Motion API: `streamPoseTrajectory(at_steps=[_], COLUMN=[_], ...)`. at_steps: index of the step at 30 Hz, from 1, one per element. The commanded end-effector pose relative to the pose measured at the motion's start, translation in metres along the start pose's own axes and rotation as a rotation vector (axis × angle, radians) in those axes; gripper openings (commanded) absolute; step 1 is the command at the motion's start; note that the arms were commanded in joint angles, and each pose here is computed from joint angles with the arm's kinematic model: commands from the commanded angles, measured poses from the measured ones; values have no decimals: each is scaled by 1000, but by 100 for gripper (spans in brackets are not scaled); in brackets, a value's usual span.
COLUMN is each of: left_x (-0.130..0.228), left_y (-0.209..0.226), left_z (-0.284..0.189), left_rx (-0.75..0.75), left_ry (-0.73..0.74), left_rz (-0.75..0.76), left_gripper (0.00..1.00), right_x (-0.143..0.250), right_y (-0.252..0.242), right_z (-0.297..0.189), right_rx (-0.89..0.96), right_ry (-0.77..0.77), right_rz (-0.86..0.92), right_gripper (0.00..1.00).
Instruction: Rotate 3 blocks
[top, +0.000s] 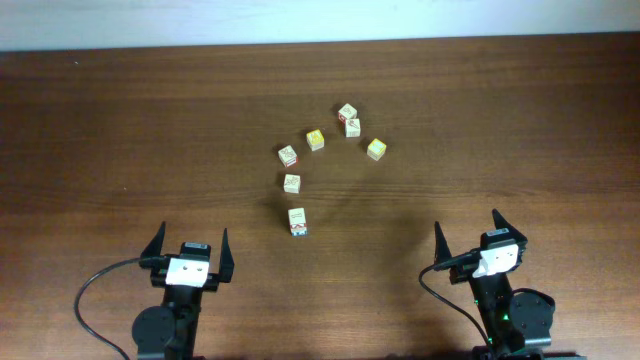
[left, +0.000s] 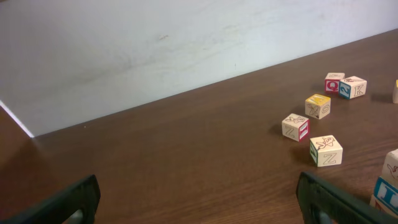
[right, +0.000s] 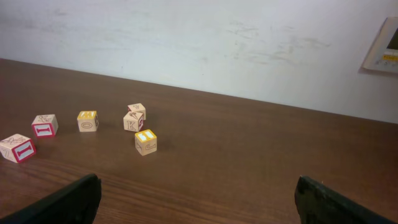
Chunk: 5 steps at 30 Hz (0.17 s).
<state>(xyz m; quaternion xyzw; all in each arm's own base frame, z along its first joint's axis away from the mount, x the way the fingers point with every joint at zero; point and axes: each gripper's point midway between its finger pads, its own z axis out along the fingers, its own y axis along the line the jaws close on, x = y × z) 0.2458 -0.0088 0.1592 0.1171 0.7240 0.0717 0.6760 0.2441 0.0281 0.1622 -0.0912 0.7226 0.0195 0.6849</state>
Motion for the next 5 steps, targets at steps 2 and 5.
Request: streamPoseTrajectory(at_steps=[2, 5], left_x=[2, 2], left_y=[1, 1], left_z=[0, 0], left_rx=[-11, -11], left_ry=[1, 1], left_rz=[19, 19], left_gripper=[99, 99], right_x=[3, 3], right_y=[-2, -2], right_z=[0, 0], right_rx=[13, 13], right_ry=[5, 5], right_rz=[2, 2], right_gripper=[98, 99])
